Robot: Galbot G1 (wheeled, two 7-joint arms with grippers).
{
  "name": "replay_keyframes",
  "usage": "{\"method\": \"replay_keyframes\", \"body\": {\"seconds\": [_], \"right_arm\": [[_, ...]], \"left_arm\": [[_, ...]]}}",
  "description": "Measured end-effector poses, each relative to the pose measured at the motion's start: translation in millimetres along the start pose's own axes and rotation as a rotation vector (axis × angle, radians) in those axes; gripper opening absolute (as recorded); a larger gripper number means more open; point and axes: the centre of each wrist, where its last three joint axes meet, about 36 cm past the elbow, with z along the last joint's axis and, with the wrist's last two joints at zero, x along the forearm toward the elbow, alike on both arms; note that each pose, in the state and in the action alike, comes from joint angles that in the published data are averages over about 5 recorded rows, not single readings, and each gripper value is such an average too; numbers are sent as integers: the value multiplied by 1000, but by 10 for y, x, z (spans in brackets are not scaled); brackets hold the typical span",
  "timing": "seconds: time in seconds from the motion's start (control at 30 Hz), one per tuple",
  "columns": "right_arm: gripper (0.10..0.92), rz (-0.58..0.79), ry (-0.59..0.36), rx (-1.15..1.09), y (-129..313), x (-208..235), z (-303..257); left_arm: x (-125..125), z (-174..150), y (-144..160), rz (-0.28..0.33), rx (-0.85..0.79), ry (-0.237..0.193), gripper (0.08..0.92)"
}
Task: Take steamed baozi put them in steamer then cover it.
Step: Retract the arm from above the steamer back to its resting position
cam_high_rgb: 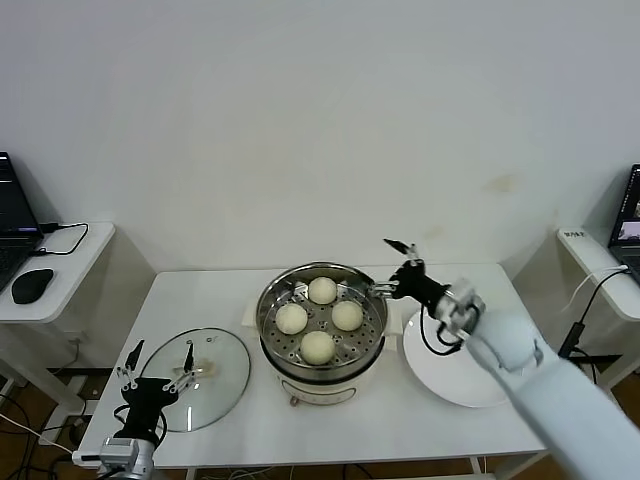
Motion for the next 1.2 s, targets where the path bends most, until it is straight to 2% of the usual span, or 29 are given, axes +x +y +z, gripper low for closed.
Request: {"method": "replay_keyframes", "body": {"seconds": [0.1, 0.2, 0.37, 0.5, 0.83, 1.0, 1.2], "right_arm": [[823, 110, -38, -64, 88, 282, 256], [823, 220, -38, -116, 201, 584, 467], [823, 377, 14, -182, 406, 1047, 713], [823, 482, 75, -207, 540, 1353, 861], [823, 642, 189, -223, 793, 1802, 1102], [823, 683, 227, -236, 892, 1918, 1145], [823, 718, 268, -243, 998, 2046, 1202]], "left_arm": [[-10, 59, -9, -4, -43, 13, 823], [-23, 134, 9, -14, -112, 22, 823], [-8, 351, 103, -32, -325, 22, 823], [51, 538, 205, -28, -550, 4, 823], [209, 829, 285, 64, -1007, -53, 823], [155, 971, 271, 106, -1123, -65, 823], [-30, 1103, 269, 131, -1204, -71, 823]]}}
